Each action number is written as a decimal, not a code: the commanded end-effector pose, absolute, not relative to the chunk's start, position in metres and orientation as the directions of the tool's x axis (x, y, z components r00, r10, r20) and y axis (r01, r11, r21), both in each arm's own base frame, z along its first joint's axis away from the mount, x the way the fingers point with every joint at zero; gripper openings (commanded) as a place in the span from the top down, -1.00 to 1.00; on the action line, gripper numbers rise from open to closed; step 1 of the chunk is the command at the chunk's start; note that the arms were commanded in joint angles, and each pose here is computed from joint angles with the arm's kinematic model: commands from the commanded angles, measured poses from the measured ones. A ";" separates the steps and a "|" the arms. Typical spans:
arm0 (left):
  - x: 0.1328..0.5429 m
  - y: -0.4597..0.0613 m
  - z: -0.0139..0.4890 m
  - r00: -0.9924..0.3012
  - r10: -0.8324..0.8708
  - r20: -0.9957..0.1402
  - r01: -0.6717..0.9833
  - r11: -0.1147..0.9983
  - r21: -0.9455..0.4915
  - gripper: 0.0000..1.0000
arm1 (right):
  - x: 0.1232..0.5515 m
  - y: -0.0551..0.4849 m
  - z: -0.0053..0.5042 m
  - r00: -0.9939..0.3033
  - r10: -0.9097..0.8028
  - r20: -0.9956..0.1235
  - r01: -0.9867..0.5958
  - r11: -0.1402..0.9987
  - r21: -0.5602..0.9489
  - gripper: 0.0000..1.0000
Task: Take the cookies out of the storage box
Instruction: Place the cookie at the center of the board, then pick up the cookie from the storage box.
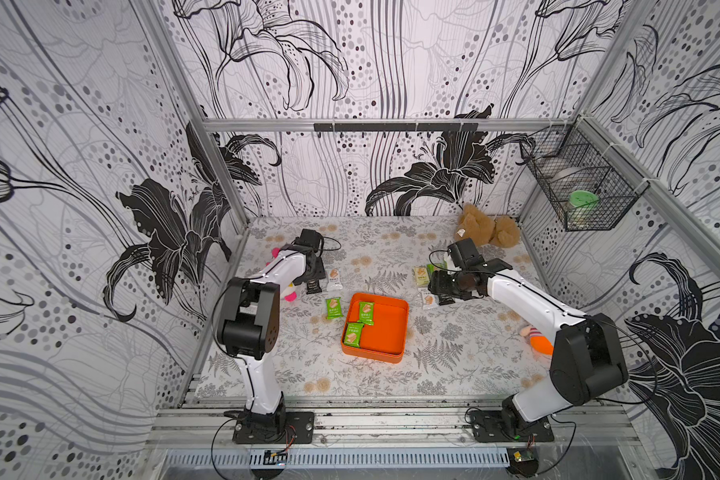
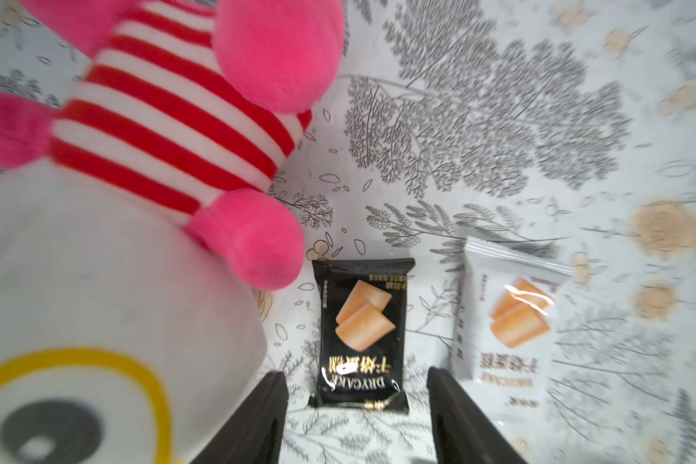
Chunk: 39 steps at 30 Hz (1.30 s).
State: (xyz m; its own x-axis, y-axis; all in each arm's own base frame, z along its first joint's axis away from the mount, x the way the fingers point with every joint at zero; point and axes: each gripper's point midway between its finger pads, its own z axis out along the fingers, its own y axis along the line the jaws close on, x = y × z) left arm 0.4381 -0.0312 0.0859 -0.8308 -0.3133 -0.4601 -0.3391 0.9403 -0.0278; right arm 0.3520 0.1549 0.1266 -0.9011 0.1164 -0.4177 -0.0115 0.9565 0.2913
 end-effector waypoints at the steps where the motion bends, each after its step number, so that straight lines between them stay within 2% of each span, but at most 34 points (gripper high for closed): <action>1: 0.420 -0.052 0.110 -0.822 -0.323 -0.469 -0.322 0.943 -0.083 -0.19 | 0.345 0.152 0.132 -0.893 0.113 -0.436 -0.029 0.952 0.306 -0.42; 7: 0.388 -0.102 0.131 -0.810 -0.322 -0.490 -0.277 0.947 -0.165 -0.19 | 0.334 0.153 0.129 -0.894 0.115 -0.433 -0.038 0.944 0.329 -0.43; 14: 0.347 -0.162 0.123 -0.818 -0.307 -0.487 -0.232 0.950 -0.209 -0.21 | 0.322 0.150 0.129 -0.894 0.110 -0.435 -0.049 0.939 0.339 -0.43; 19: 0.325 -0.199 0.107 -0.849 -0.245 -0.468 -0.174 0.966 -0.189 -0.22 | 0.314 0.148 0.127 -0.895 0.106 -0.433 -0.053 0.939 0.340 -0.45; 22: 0.316 -0.216 0.097 -0.876 -0.169 -0.452 -0.125 0.984 -0.127 -0.22 | 0.309 0.147 0.125 -0.898 0.101 -0.428 -0.056 0.939 0.339 -0.45; 30: 0.319 -0.238 0.078 -0.896 -0.138 -0.423 -0.097 0.988 -0.117 -0.26 | 0.299 0.142 0.123 -0.899 0.091 -0.428 -0.061 0.942 0.329 -0.47; 39: 0.331 -0.238 0.053 -0.915 -0.080 -0.395 -0.076 0.997 -0.027 -0.28 | 0.302 0.137 0.123 -0.897 0.066 -0.437 -0.070 0.955 0.288 -0.47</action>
